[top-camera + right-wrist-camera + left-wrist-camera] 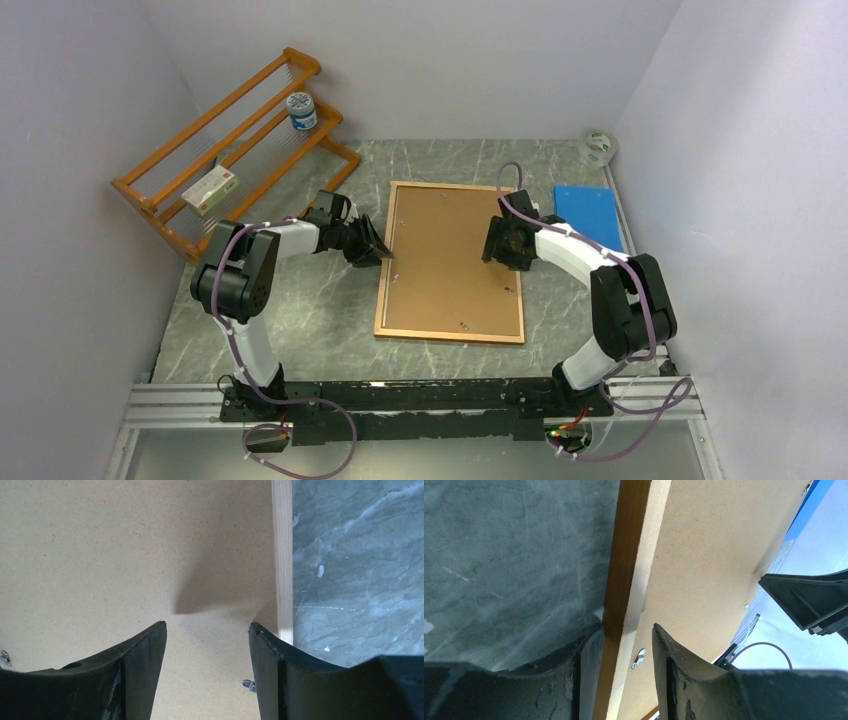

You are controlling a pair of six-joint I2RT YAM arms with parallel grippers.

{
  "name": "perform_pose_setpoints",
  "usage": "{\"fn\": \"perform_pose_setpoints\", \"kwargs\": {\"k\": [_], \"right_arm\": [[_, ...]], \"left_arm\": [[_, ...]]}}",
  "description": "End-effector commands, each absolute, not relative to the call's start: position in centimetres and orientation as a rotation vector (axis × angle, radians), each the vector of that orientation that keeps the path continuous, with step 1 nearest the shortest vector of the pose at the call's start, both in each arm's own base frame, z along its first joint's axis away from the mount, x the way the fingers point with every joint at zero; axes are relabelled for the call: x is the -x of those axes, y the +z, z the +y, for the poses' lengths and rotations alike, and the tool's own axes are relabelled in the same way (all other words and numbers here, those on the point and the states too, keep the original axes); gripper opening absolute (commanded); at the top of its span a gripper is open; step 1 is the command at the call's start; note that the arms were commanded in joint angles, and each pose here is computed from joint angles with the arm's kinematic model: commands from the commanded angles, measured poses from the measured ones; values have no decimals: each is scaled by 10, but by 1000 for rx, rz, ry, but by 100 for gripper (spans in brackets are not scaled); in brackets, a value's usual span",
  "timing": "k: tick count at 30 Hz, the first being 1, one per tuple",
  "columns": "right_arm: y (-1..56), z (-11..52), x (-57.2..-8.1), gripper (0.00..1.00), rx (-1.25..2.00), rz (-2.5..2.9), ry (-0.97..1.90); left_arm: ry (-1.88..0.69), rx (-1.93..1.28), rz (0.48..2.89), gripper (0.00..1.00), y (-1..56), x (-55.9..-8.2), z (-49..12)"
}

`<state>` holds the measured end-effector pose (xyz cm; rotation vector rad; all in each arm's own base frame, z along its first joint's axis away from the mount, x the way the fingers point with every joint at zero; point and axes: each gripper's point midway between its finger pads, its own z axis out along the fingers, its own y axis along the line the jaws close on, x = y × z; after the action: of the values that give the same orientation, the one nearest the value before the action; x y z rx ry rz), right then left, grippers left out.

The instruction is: Put the photo into the frame

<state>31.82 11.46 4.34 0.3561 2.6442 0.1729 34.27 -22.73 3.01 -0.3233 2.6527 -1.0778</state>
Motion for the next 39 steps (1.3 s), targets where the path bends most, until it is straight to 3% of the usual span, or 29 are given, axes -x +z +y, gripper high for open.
{"fn": "perform_pose_setpoints", "kwargs": {"k": [1, 10, 21, 31, 39], "right_arm": [[51, 127, -329, 65, -366, 2614, 261], [74, 105, -330, 72, -415, 2534, 138], [47, 100, -314, 73, -428, 2601, 124], [32, 116, -307, 73, -433, 2646, 287], [47, 135, -305, 72, -425, 2587, 599]], "left_arm": [[-1071, 314, 2679, 46, 20, -334, -230], [-1054, 307, 2680, 47, 22, -335, -229], [-1048, 309, 2690, 50, 19, -333, -228], [-1076, 310, 2695, 47, 16, -330, -230], [-1084, 312, 2694, 44, 16, -328, -230]]}}
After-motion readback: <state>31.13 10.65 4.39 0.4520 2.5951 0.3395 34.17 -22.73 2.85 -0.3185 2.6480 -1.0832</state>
